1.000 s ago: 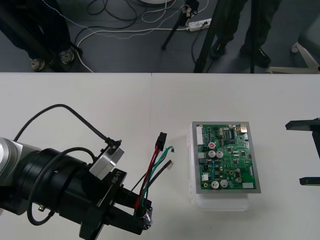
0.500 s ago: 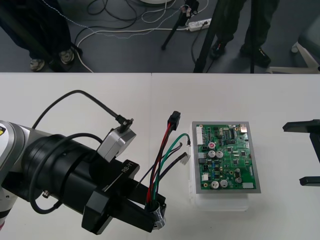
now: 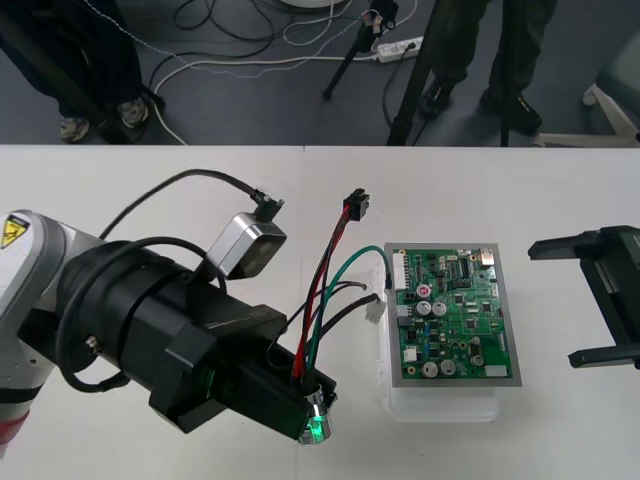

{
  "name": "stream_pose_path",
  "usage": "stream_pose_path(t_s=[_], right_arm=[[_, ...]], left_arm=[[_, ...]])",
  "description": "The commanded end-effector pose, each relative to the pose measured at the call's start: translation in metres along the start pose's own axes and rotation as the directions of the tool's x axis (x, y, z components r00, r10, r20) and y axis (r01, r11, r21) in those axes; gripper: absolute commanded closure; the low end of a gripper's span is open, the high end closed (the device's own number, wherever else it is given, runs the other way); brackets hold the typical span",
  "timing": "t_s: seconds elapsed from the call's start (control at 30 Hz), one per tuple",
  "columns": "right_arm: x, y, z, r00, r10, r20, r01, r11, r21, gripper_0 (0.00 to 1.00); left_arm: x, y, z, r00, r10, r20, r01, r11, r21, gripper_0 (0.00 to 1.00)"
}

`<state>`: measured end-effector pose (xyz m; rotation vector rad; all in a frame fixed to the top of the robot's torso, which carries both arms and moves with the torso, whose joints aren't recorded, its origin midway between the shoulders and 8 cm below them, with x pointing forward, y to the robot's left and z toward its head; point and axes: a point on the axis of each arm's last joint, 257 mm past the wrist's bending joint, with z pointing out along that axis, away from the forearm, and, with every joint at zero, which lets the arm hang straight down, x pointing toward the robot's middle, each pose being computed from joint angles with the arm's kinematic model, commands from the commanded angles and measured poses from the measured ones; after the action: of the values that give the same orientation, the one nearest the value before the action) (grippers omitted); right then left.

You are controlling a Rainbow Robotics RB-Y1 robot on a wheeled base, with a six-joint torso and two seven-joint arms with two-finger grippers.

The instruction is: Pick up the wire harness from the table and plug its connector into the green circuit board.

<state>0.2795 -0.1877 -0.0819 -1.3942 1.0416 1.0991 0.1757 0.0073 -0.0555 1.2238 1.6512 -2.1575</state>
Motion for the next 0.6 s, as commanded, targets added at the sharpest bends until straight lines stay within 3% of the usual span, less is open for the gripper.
stream_pose_path(t_s=[0.03,0.43,0.6], right_arm=[[-0.016,-0.002,0.009,0.999,0.037,-0.008,-0.038,0.997,-0.070,0.00],[-0.043,-0.020,0.040,0.971,0.177,0.163,-0.151,0.976,-0.156,0.00],[-0.051,-0.037,0.043,0.965,0.174,0.197,-0.146,0.978,-0.148,0.00]], left_arm=[[0.003,-0.007,0.013,0.995,0.093,-0.047,-0.088,0.992,0.089,1.00],[0.001,-0.015,0.016,0.994,0.091,-0.062,-0.083,0.989,0.120,1.00],[-0.001,-0.019,0.017,0.993,0.100,-0.067,-0.090,0.987,0.129,1.00]])
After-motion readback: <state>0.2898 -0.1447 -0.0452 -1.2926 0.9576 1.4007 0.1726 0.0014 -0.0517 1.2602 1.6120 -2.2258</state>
